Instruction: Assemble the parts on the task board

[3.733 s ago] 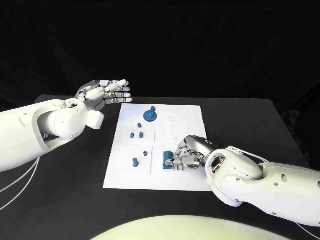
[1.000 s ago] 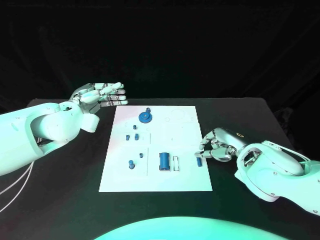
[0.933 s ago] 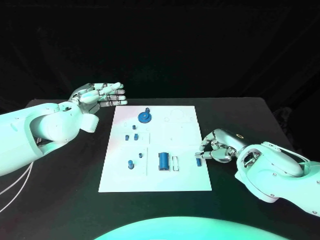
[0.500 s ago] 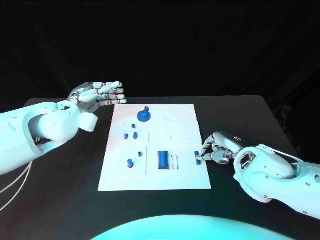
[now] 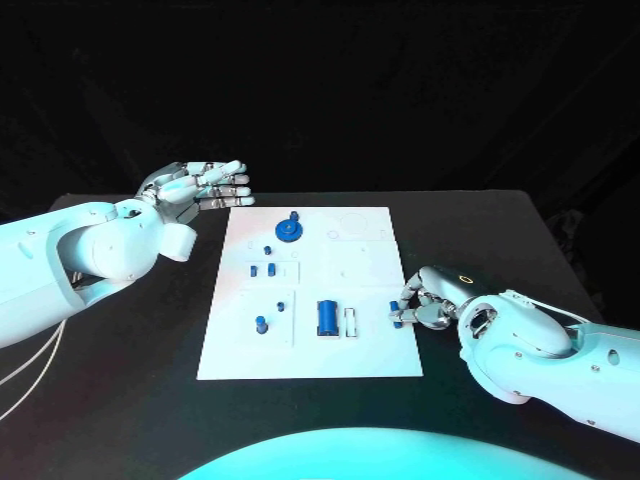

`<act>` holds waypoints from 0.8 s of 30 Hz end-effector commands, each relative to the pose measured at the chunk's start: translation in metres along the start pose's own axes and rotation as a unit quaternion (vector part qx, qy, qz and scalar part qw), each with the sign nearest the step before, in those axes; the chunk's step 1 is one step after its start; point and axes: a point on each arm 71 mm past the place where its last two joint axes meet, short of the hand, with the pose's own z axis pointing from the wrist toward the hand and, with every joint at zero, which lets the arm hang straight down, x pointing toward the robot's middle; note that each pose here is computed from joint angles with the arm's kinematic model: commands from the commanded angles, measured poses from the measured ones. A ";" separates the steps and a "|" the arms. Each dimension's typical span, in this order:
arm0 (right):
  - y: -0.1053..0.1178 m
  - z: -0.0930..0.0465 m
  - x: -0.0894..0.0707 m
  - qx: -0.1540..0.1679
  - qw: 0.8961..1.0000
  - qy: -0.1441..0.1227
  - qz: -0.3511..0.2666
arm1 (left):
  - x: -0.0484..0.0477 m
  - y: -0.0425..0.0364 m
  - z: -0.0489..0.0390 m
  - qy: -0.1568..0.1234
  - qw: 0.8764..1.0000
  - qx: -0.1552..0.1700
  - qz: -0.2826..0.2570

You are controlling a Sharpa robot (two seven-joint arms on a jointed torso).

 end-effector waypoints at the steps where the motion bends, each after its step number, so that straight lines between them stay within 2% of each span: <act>1: 0.001 0.001 0.002 0.001 1.000 0.004 -0.010 | 0.0030 -0.0007 0.0002 0.011 1.000 0.002 -0.005; 5: 0.002 0.002 0.005 0.002 1.000 0.012 -0.015 | 0.0025 -0.0007 0.0000 0.010 1.000 0.002 -0.005; 15: 0.001 0.006 0.015 0.010 0.996 0.054 -0.063 | 0.0024 -0.0007 -0.0005 0.012 1.000 0.000 -0.005; 24: 0.005 0.008 0.019 0.007 0.994 0.056 -0.092 | 0.0028 -0.0004 -0.0007 0.014 1.000 -0.002 -0.006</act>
